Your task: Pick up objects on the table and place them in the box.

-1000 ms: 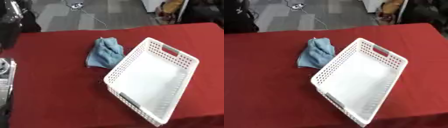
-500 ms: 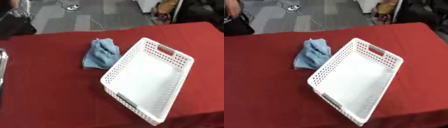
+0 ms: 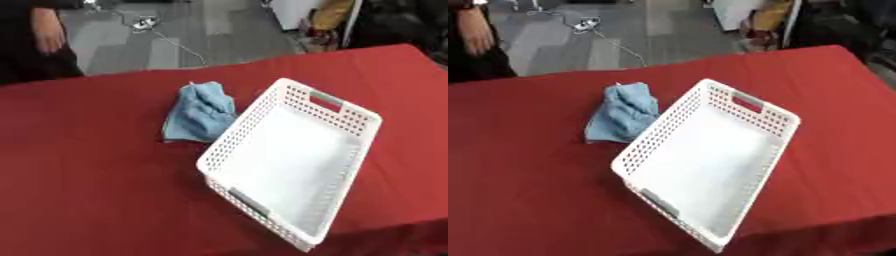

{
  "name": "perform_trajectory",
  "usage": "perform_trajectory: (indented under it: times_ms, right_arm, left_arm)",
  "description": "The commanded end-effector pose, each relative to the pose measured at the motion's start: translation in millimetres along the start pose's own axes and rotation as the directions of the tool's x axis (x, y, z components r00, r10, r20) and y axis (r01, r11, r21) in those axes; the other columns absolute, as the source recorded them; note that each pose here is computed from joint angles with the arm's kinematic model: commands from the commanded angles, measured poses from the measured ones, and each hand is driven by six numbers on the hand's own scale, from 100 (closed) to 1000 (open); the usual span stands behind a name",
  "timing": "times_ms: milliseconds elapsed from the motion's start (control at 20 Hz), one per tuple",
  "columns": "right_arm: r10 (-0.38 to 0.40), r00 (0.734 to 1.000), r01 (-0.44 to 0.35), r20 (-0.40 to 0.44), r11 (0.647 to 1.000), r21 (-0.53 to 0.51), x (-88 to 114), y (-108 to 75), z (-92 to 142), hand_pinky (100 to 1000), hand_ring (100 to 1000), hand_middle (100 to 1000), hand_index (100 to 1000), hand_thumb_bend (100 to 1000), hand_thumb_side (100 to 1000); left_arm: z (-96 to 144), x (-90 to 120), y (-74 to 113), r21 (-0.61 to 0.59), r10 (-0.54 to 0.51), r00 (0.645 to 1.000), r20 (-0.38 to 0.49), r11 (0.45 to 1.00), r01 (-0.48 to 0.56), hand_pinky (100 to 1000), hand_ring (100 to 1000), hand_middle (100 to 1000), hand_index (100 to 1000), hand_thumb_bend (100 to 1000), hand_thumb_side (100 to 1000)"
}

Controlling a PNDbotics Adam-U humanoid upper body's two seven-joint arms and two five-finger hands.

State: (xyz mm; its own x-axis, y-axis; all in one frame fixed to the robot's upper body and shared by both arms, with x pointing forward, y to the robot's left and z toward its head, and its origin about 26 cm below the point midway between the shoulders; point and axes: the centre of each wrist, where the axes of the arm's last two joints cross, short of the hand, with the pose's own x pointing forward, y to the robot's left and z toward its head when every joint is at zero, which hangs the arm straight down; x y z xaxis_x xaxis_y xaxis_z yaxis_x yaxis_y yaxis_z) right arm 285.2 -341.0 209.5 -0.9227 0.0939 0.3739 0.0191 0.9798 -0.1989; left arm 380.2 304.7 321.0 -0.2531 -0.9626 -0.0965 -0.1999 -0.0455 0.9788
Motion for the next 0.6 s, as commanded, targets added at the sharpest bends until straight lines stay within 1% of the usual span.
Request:
perform_trajectory:
  times_ms: [50, 150, 200, 350, 400, 450, 500, 600]
  right_arm:
    - [0.006, 1.0, -0.006, 0.019, 1.0, 0.023, 5, -1.6, -6, 807, 852, 830, 956, 100, 1000]
    - [0.001, 1.0, -0.002, 0.018, 1.0, 0.027, 5, -0.6, -6, 807, 853, 830, 956, 100, 1000]
    - [-0.002, 1.0, 0.001, 0.018, 1.0, 0.029, 4, 0.1, -6, 808, 853, 831, 957, 100, 1000]
    - [-0.011, 1.0, 0.01, 0.018, 0.999, 0.032, 4, 1.6, -6, 808, 853, 831, 957, 100, 1000]
    - [-0.014, 1.0, 0.013, 0.018, 0.999, 0.033, 4, 2.1, -6, 808, 854, 831, 957, 100, 1000]
    - [-0.017, 1.0, 0.017, 0.018, 0.999, 0.035, 4, 2.8, -6, 808, 853, 831, 957, 100, 1000]
    - [-0.021, 1.0, 0.02, 0.018, 0.999, 0.036, 3, 3.4, -6, 808, 854, 831, 957, 100, 1000]
    - [-0.028, 0.999, 0.027, 0.02, 0.999, 0.038, 3, 4.5, -7, 808, 853, 831, 957, 100, 1000]
  left_arm:
    - [-32, 5, -20.1, -0.113, -0.03, 0.999, -0.027, 0.993, 0.026, 658, 802, 891, 988, 452, 584]
    - [-53, 11, -37.3, -0.157, -0.04, 0.998, -0.046, 0.987, 0.033, 659, 803, 892, 989, 457, 587]
    - [-62, 13, -48.4, -0.181, -0.039, 0.997, -0.059, 0.983, 0.028, 637, 791, 895, 989, 425, 620]
    - [-83, 21, -84.1, -0.242, -0.026, 0.995, -0.099, 0.97, 0.001, 624, 782, 891, 988, 412, 634]
    - [-88, 24, -97.2, -0.262, -0.025, 0.993, -0.113, 0.965, -0.006, 617, 775, 891, 988, 403, 655]
    - [-92, 27, -111.1, -0.279, -0.022, 0.991, -0.131, 0.96, -0.016, 621, 777, 891, 989, 407, 652]
    - [-94, 30, -124.3, -0.296, -0.02, 0.989, -0.146, 0.955, -0.024, 609, 772, 893, 991, 392, 673]
    - [-97, 36, -148.7, -0.321, -0.014, 0.984, -0.18, 0.946, -0.045, 598, 767, 891, 990, 379, 684]
